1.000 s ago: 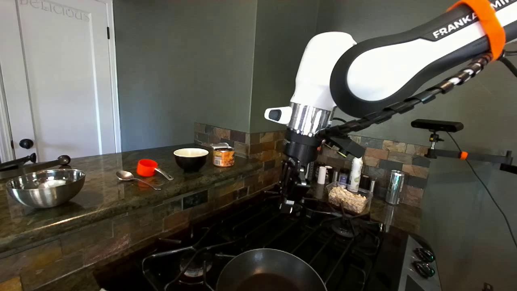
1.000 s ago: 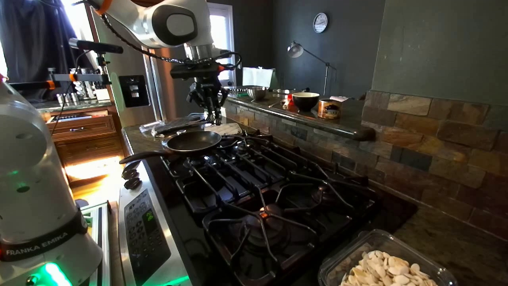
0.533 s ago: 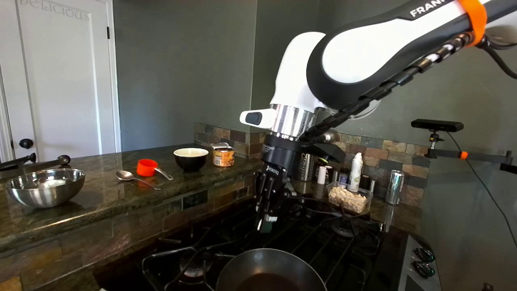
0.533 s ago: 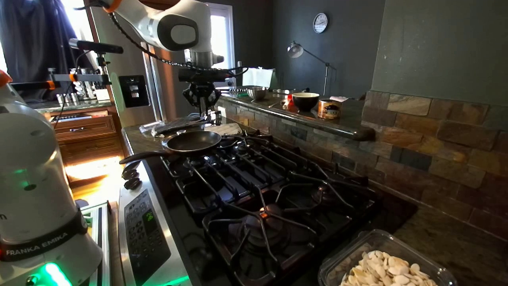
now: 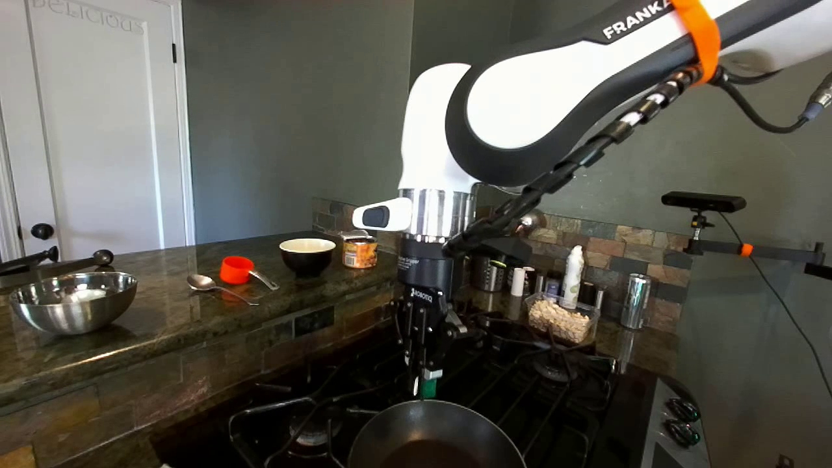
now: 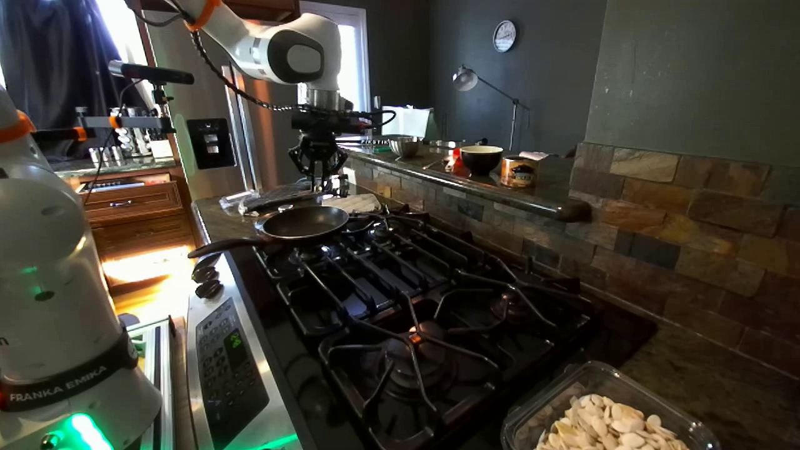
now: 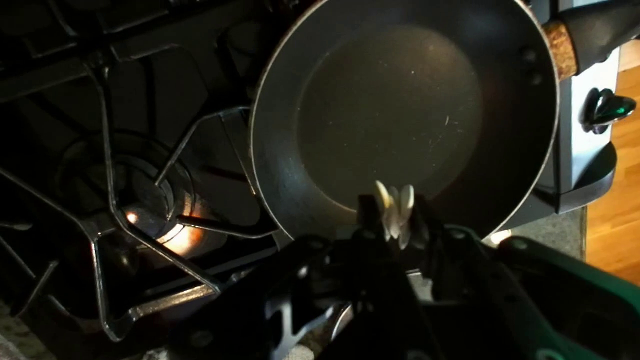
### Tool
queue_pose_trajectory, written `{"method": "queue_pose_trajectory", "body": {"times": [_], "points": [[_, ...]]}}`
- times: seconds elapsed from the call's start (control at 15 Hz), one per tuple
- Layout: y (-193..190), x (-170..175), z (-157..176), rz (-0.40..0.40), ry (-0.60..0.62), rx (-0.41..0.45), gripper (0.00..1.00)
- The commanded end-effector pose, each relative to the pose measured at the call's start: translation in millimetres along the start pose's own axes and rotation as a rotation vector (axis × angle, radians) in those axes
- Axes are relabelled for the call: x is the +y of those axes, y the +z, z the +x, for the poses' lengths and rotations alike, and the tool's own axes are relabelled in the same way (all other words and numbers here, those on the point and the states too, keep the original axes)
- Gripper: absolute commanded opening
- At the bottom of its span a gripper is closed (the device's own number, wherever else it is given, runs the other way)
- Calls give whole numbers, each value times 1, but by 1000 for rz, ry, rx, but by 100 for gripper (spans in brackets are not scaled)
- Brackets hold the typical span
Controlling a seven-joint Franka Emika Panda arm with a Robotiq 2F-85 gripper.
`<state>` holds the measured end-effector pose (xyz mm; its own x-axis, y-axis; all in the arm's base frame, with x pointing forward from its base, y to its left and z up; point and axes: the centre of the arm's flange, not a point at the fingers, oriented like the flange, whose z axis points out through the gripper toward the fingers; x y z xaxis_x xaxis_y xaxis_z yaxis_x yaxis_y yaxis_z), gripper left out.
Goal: Move some contents from the bowl onto the pan, then move the pan backwards
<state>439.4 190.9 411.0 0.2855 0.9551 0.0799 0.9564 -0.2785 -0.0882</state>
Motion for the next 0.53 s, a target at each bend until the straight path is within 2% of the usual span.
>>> {"method": "queue_pose_trajectory", "body": {"times": [0.0, 0.33, 0.47], "points": [[4, 6, 15, -10, -4, -85, 49], [7, 4, 22, -21, -24, -104, 88], [7, 3, 22, -19, -31, -103, 99]]}}
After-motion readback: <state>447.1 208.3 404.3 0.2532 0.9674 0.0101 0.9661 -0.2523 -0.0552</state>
